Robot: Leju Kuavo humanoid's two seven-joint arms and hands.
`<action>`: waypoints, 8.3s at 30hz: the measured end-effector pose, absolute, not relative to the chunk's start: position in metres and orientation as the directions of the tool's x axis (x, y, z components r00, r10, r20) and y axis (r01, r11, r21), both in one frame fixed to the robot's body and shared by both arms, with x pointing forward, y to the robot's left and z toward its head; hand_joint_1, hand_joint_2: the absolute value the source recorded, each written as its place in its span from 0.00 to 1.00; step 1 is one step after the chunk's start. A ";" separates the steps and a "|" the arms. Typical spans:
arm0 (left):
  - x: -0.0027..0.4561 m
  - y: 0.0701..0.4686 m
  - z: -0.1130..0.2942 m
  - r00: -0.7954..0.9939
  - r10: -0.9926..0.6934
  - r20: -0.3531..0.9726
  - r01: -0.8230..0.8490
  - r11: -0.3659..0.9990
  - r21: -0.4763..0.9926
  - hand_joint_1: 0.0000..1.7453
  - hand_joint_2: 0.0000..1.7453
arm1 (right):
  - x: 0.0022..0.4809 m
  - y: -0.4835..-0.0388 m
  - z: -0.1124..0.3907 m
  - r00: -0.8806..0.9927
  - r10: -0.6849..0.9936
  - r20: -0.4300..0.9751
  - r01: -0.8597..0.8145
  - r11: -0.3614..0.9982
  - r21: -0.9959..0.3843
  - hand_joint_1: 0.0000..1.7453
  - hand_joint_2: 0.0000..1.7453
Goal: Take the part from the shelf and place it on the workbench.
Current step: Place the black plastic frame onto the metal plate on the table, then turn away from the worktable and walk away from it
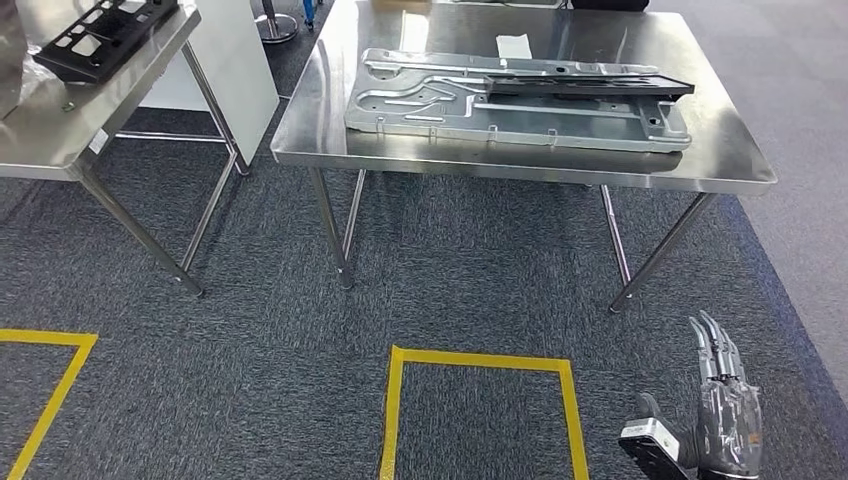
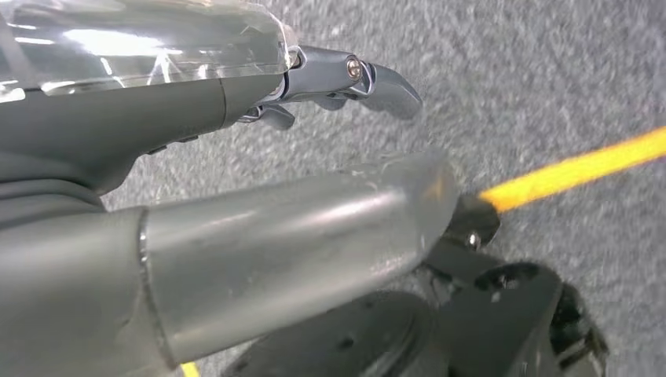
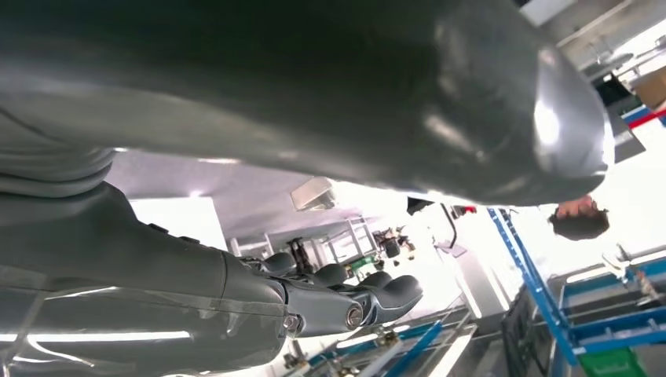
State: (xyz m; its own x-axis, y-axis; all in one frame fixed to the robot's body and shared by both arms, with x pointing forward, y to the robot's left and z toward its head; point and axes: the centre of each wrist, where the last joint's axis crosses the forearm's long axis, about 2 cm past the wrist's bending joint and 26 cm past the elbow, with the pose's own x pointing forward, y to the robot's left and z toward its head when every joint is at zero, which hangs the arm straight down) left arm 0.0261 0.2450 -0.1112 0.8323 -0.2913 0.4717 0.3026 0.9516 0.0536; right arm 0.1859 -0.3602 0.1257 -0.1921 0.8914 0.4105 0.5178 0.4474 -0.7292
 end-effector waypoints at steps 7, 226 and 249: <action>0.023 0.246 -0.112 0.845 -0.294 0.446 0.304 0.951 0.050 0.00 0.00 | 0.185 -0.352 0.119 -0.191 0.885 0.425 0.485 0.462 -0.743 0.00 0.00; 0.024 0.229 -0.110 0.757 -0.184 0.627 0.245 0.970 -0.011 0.00 0.00 | 0.136 -0.240 0.086 -0.379 0.658 0.650 0.165 0.739 -0.653 0.00 0.00; 0.021 0.232 -0.110 0.842 -0.163 0.515 0.212 0.977 -0.038 0.00 0.00 | 0.129 -0.241 0.079 -0.365 0.662 0.654 0.147 0.735 -0.662 0.00 0.00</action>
State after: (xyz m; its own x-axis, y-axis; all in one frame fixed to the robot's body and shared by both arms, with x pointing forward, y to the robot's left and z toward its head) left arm 0.0208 0.2322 -0.1104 0.8419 -0.1626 0.5146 0.2117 0.9766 -0.0379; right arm 0.1290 -0.2414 0.0792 -0.3652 0.6620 0.6544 0.1465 0.7351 -0.6619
